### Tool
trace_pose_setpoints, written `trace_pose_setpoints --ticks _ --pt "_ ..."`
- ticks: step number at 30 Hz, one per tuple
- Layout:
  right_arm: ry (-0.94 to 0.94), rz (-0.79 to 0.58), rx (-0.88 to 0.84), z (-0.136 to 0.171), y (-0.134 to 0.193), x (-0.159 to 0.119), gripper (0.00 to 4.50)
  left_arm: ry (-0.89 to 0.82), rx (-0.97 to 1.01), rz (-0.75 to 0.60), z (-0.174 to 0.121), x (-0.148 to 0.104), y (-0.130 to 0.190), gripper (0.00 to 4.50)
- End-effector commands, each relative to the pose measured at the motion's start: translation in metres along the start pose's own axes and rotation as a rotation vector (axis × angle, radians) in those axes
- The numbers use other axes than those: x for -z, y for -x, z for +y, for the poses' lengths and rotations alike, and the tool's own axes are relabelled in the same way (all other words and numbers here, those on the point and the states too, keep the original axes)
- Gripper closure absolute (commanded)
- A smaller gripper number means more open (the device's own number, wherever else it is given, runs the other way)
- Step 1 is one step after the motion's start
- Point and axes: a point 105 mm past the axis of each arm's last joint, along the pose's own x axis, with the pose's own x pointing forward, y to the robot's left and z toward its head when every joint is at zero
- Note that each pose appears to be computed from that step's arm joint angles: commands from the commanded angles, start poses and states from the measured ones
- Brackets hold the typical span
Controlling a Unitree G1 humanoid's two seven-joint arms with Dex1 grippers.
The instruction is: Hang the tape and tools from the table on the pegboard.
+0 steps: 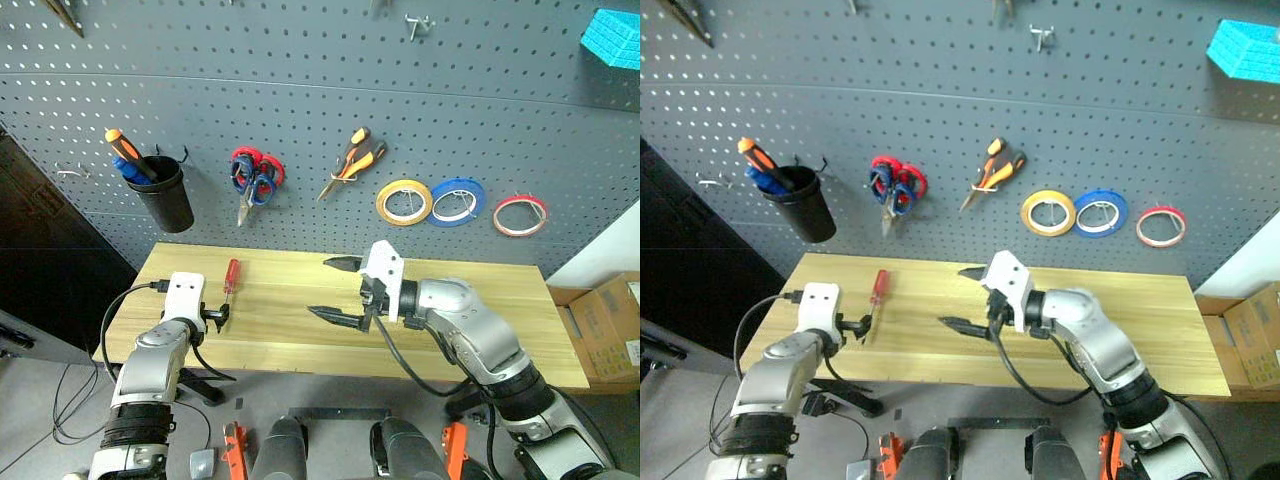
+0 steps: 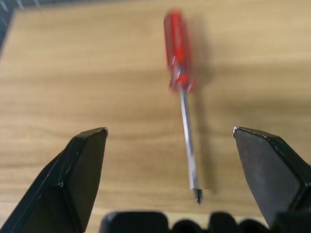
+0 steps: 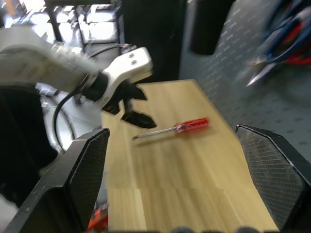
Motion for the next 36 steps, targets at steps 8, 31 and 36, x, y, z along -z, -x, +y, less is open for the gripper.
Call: trace_pose_setpoints --ticks 8,31,36 --pt "0.082 0.077 -0.066 -0.021 0.012 0.0 0.0 -0.004 0.011 -0.034 0.009 -0.039 -0.017 0.05" --pt "0.09 0.161 -0.078 -0.033 0.032 0.003 0.0 -0.054 0.0 -0.01 0.014 -0.074 -0.052 0.21" --pt "0.078 0.161 -0.062 -0.034 0.034 0.002 0.0 -0.052 0.008 -0.01 0.012 -0.078 -0.054 1.72"
